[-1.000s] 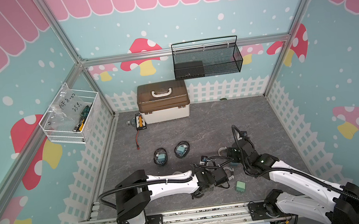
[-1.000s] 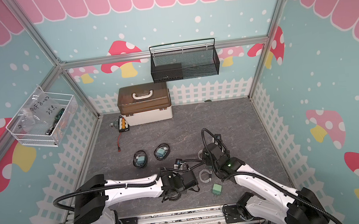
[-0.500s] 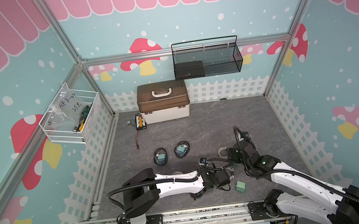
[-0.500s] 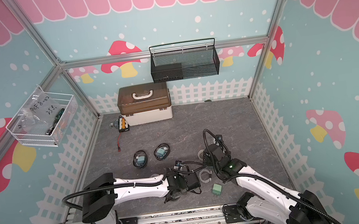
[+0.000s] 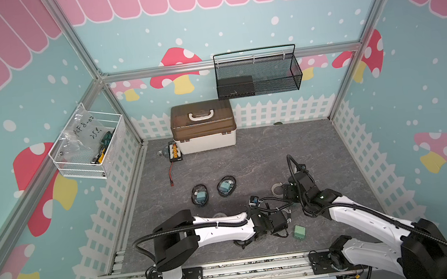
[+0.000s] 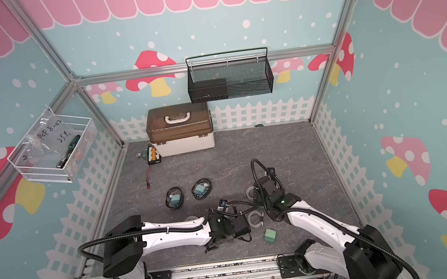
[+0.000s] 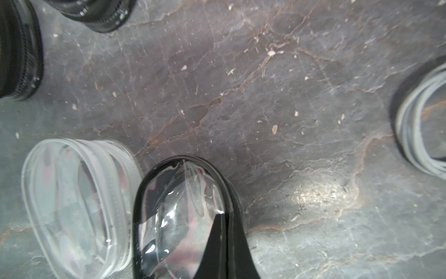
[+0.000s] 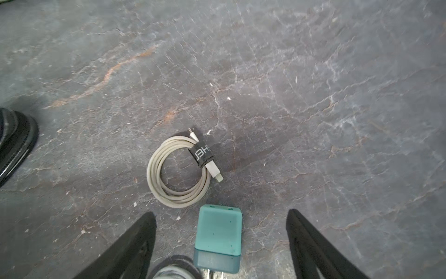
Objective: Pack away charging kits
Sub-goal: Pick up the storage bag at the center of the board, then pick up the charging cable from the center of the board, then place the charging cable in the storage bag, then pick up the plug from the center of the board.
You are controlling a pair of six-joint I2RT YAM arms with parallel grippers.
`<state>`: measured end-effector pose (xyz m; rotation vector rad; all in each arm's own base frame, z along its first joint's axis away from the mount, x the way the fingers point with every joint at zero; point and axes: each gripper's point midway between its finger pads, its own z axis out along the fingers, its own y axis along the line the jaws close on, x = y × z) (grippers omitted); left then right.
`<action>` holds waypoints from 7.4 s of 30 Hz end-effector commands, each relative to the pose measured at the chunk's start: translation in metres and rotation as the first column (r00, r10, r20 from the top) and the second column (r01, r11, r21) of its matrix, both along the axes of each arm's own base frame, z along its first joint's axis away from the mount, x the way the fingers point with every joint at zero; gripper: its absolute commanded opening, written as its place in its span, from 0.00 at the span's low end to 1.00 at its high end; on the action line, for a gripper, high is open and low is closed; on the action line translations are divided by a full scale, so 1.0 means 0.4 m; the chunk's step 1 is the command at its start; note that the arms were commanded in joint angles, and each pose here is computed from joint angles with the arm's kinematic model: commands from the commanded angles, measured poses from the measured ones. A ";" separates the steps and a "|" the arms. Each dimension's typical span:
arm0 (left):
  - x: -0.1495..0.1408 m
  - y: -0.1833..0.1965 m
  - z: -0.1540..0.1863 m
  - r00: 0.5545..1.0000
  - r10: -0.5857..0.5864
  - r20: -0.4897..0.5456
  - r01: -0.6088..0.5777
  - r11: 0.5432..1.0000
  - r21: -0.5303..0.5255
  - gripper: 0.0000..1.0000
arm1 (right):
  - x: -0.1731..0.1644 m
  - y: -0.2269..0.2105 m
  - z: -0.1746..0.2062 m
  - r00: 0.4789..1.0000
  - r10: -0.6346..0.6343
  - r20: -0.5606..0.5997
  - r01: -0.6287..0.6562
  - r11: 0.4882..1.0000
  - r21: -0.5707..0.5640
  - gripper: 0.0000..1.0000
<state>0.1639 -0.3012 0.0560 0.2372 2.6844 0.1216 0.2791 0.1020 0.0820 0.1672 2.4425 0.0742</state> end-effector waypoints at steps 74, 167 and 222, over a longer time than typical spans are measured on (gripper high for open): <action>0.351 -0.215 0.205 0.979 0.074 0.192 0.056 0.802 -0.594 0.00 | 0.071 0.317 -0.002 0.961 0.268 -0.064 -0.230 0.906 0.354 0.00; 0.370 -0.063 0.248 0.915 0.151 0.375 0.067 0.859 -0.508 0.00 | -0.037 0.038 -0.189 0.955 -0.092 -0.282 0.120 0.989 0.086 0.59; 0.363 -0.167 0.194 0.961 0.090 0.261 0.107 0.750 -0.653 0.00 | -0.019 0.254 0.037 0.971 0.229 -0.071 -0.201 0.939 0.278 0.15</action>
